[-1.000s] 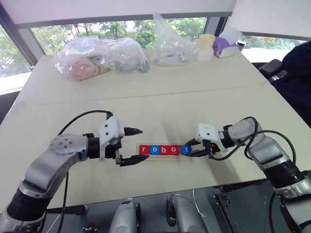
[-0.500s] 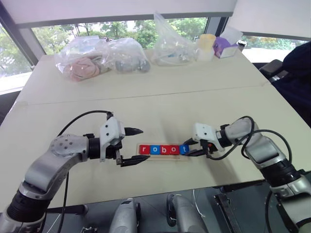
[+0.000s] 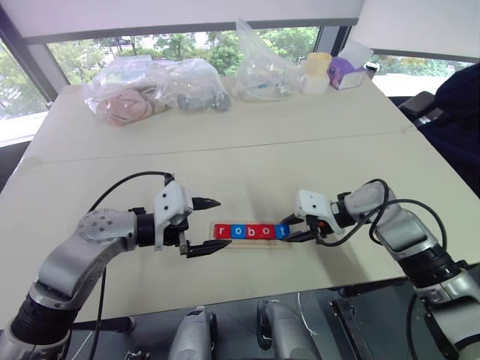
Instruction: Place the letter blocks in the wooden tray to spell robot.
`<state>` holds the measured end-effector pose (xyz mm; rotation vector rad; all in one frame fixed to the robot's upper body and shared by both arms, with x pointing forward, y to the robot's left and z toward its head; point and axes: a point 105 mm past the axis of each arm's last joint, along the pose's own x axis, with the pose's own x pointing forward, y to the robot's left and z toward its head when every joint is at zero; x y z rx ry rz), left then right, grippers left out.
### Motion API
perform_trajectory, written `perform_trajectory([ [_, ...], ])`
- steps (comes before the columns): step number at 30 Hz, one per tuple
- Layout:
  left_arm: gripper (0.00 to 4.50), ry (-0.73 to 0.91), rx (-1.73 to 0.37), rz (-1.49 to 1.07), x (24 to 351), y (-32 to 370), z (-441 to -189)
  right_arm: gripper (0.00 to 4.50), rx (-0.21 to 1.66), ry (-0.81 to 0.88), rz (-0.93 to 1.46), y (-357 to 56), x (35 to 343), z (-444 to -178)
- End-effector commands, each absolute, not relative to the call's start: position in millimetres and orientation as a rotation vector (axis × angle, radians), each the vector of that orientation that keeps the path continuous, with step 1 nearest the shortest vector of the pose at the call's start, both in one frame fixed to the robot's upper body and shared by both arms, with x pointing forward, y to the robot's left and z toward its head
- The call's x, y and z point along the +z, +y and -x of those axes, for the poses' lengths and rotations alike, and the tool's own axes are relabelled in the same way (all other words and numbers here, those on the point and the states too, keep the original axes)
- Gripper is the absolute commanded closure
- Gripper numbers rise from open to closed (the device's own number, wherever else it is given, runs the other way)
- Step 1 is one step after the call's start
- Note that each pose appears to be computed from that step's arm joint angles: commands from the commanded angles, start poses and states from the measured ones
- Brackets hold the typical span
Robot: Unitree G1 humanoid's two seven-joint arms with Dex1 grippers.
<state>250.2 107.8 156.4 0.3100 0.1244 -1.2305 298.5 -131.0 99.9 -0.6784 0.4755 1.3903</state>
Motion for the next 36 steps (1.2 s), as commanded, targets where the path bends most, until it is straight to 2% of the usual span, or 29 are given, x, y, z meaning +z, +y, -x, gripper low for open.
perform_trajectory([
  [1,0.0,0.068,-1.236,-0.322,168.2,105.5,-247.7,3.35,1.408,0.423,0.693,-122.0,111.5,-300.5],
  [26,0.0,0.055,-1.227,-0.325,170.7,104.2,-249.5,3.35,1.421,0.441,0.713,-120.7,106.9,-301.7],
  [32,0.0,0.052,-1.225,-0.325,171.1,104.4,-250.2,0.32,1.421,0.435,0.715,-119.4,109.1,-303.7],
  [33,0.0,0.052,-1.225,-0.325,171.1,104.3,-250.3,0.02,1.418,0.426,0.717,-119.0,110.4,-304.3],
  [36,0.0,0.053,-1.226,-0.324,171.0,104.4,-250.2,0.02,1.414,0.407,0.723,-118.2,115.7,-305.2],
])
